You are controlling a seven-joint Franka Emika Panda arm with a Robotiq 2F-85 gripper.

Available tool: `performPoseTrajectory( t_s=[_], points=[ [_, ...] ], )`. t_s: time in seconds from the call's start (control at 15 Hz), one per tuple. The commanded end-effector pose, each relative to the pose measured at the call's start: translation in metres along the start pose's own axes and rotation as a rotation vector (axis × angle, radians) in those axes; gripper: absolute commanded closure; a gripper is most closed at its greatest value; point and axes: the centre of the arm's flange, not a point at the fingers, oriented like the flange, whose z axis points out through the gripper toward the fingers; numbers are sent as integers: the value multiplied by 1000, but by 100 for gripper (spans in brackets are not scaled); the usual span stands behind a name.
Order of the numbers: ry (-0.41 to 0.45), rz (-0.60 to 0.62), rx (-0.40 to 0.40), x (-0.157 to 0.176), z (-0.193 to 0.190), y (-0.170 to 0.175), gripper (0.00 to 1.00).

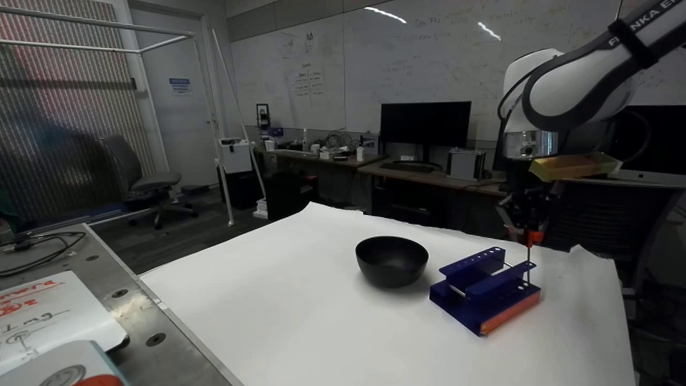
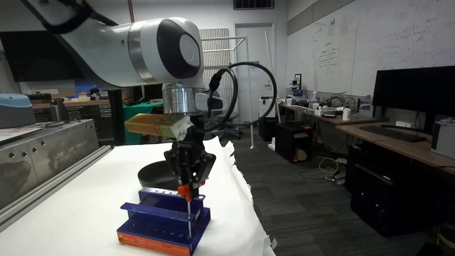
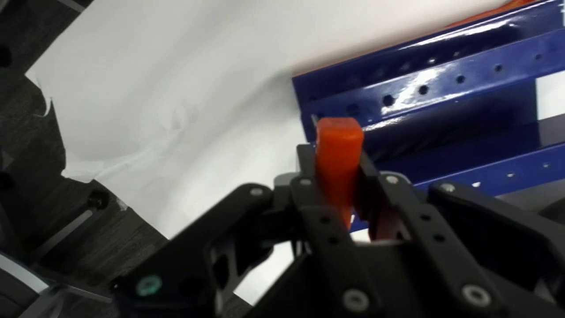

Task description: Put the orange object in the bowl

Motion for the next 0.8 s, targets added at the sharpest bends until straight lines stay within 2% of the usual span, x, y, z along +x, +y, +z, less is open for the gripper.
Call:
performPoseTrajectory(
  t_s=[0.0,0.2,0.33,0.6,0.73],
  points=[
    [-31,-26,-14,-7,-27,10,90],
    [-29,-18,-35,-19,-55,10,90],
    [-13,-22,-23,-35,-89,4,90],
    [139,44,163,-53,-147,-1,90],
    [166,90,261,-55,-156,-10,90]
  ],
)
